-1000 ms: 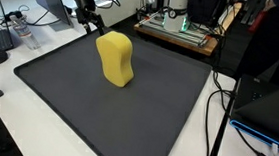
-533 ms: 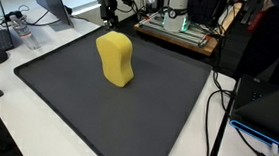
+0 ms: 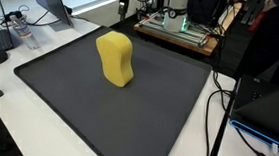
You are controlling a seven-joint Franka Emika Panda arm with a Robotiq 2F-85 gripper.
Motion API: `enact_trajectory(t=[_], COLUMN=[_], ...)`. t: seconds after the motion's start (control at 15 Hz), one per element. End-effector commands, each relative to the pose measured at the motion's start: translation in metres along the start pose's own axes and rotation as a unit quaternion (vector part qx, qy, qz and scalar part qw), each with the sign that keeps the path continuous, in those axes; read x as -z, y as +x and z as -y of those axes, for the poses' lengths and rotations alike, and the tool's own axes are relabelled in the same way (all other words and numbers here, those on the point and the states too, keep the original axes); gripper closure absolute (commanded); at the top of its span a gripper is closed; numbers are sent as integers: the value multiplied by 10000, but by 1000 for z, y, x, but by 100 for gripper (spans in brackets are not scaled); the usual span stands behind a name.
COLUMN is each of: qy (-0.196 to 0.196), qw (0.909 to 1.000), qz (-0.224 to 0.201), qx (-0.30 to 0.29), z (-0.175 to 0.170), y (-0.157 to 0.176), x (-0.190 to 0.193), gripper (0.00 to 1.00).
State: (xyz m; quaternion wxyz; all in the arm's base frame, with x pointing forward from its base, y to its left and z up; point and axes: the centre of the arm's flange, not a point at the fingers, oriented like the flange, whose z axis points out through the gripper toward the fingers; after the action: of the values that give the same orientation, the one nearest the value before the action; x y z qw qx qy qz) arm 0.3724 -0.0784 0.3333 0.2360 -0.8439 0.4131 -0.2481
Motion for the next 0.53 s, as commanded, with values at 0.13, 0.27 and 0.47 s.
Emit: enact_trajectory(t=[0.13,0.27,0.47], qy=[-78,-98,-144], qw=[9951,9918,9914], qz=[-648,-780,-797], qx=[747,1011,1028], z=[65,88,87], y=[-41,-69,-71], x=[10,6,4], gripper=[0,0,0])
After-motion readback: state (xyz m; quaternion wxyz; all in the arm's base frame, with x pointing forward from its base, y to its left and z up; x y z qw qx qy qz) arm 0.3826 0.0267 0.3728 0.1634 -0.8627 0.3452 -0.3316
